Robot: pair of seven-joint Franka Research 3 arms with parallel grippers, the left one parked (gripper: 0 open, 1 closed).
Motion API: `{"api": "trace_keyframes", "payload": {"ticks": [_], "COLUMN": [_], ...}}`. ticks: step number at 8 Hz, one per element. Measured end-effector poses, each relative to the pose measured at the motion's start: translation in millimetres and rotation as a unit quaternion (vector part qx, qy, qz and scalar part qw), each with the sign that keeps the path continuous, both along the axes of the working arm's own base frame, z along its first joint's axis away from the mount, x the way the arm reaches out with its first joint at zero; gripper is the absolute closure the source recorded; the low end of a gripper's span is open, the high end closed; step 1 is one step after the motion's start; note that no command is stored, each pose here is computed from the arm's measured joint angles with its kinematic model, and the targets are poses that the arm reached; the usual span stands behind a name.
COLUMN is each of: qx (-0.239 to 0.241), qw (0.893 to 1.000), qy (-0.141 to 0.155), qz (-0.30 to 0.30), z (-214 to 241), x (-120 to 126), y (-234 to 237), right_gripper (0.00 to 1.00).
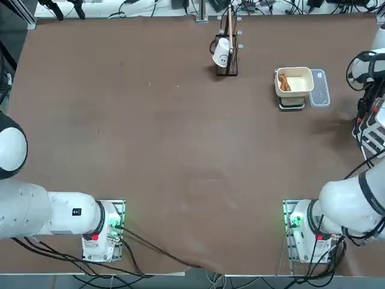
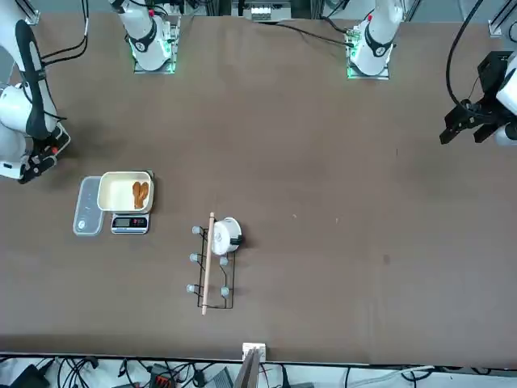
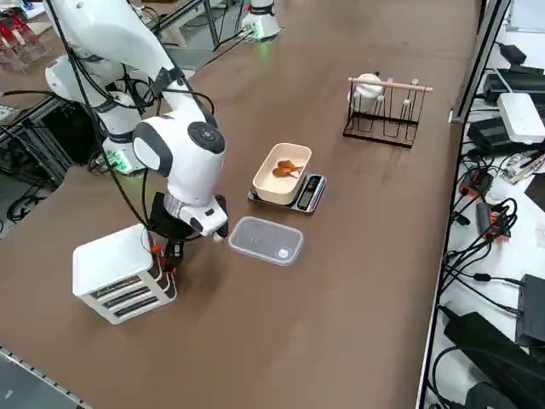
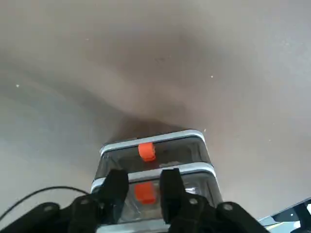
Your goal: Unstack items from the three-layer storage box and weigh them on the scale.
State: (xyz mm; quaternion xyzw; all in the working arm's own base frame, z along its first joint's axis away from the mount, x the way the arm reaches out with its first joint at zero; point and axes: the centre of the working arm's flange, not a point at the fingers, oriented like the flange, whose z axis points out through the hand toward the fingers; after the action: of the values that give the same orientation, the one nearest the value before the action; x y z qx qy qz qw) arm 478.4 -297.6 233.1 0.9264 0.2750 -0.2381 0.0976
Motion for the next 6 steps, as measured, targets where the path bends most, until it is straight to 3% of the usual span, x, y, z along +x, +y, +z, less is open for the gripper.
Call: {"api": "trace_keyframes", "payload": {"ticks": [3,6], "qx": [-0.008,-0.009], "qw": [1.0,1.0], "qy": [0.007,0.009], "qz": [0.019,0.022], "z": [-1.2,-1.6], "x": [1.2,1.3], "y": [3.1,3.9], "right_gripper": [0.87,0.89]}}
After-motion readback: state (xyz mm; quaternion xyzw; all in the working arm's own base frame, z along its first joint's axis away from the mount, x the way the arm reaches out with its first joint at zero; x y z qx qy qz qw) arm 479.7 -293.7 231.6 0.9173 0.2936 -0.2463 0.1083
